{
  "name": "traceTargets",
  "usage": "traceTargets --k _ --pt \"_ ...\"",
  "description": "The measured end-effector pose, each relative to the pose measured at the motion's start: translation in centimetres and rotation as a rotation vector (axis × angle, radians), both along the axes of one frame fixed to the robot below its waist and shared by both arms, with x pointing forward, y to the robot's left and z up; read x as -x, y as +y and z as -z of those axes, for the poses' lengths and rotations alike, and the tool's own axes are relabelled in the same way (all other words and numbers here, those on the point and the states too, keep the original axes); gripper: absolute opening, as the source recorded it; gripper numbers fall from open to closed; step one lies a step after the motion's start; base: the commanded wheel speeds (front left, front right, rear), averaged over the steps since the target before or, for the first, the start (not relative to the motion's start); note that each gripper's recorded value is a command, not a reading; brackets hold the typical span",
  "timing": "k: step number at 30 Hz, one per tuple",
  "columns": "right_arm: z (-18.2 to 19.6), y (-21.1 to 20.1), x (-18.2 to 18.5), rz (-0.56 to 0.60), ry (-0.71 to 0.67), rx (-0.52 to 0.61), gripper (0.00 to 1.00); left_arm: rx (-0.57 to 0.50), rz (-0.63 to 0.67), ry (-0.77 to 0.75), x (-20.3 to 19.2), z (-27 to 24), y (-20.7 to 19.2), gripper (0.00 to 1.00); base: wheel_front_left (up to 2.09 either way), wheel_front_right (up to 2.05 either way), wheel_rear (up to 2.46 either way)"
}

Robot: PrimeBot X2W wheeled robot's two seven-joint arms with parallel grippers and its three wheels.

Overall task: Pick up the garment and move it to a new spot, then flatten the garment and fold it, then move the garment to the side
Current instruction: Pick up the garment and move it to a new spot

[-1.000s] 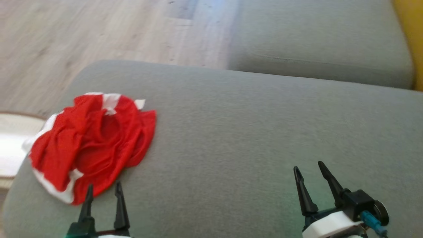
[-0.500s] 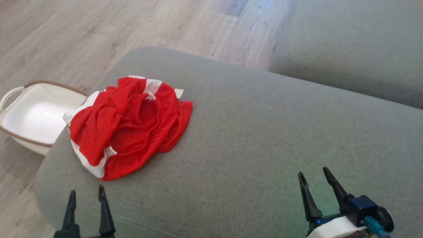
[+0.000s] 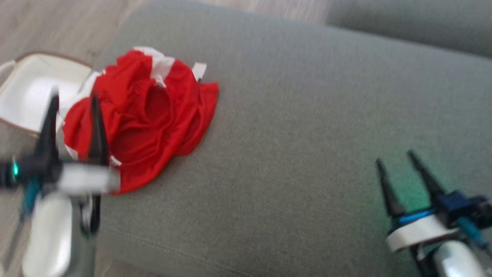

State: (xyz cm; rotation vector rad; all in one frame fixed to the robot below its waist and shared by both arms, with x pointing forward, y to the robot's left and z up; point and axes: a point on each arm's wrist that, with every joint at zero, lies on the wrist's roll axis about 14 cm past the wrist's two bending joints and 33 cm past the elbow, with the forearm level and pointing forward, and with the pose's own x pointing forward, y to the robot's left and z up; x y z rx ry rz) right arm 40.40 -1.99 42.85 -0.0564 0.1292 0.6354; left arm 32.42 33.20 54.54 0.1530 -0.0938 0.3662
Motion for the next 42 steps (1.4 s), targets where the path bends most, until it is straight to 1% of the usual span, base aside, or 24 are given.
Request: traceTargets --k 2,4,8,11,14,17,21,23,24,25,26,27,29,32,38,42 --pt "0.4 -0.8 -1.6 0.015 -0.007 0.007 1.0 -0.011 0.042 0.019 -3.4 -1.3 0.1 1.0 0.0 0.0 0.0" --pt "1.0 -1.5 -2.8 0.021 -0.009 0.022 1.0 -0.015 0.077 0.088 -6.4 -1.2 0.1 1.0 0.0 0.0 0.0" --pt "2.6 -2.8 -4.5 0.024 -0.003 0.054 1.0 0.013 0.12 0.309 -10.8 1.9 0.2 1.0 0.0 0.0 0.0" --pt "3.3 -3.5 -6.0 0.033 -0.01 0.065 1.0 0.09 0.135 0.493 -12.6 5.5 -0.3 1.0 0.0 0.0 0.0" --pt "4.0 -3.7 -6.3 0.038 0.007 0.063 1.0 0.196 0.13 0.633 -12.7 8.5 -0.6 1.0 0.0 0.0 0.0" --pt "4.1 -3.2 -5.8 0.02 0.015 0.062 1.0 0.254 0.111 0.742 -11.5 10.9 -0.4 1.0 0.0 0.0 0.0" --pt "4.2 -3.4 -5.7 0.024 0.022 0.059 1.0 0.274 0.098 0.849 -9.8 14.0 -0.4 1.0 0.0 0.0 0.0" --pt "4.3 -3.6 -5.7 0.033 0.028 0.054 1.0 0.277 0.103 0.852 -9.8 14.6 -0.6 1.0 0.0 0.0 0.0" --pt "4.4 -3.8 -5.7 0.037 0.031 0.054 1.0 0.28 0.105 0.861 -9.7 15.0 -0.7 0.82 0.0 0.0 0.0" --pt "4.5 -3.9 -5.7 0.04 0.032 0.054 1.0 0.286 0.108 0.868 -9.7 15.3 -0.8 0.37 0.0 0.0 0.0" --pt "4.5 -4.0 -5.7 0.044 0.033 0.055 1.0 0.288 0.111 0.863 -9.9 15.4 -0.9 0.02 0.0 0.0 0.0" --pt "4.6 -4.2 -5.8 0.048 0.034 0.057 1.0 0.286 0.117 0.851 -10.1 15.3 -1.0 0.0 0.0 0.0 0.0" --pt "4.7 -4.5 -5.9 0.057 0.036 0.058 1.0 0.258 0.128 0.825 -10.7 15.1 -0.9 0.0 0.0 0.0 0.0" --pt "4.4 -4.7 -5.8 0.064 0.03 0.059 1.0 0.204 0.137 0.762 -11.8 13.5 -0.2 0.0 0.0 0.0 0.0" --pt "2.7 -4.0 -5.1 0.08 0.015 0.026 1.0 0.105 0.195 0.606 -14.6 7.9 -0.3 0.0 0.0 0.0 0.0" --pt "0.5 -3.3 -4.4 0.097 -0.016 -0.017 1.0 0.038 0.26 0.492 -15.9 3.4 -1.4 0.0 0.0 0.0 0.0"
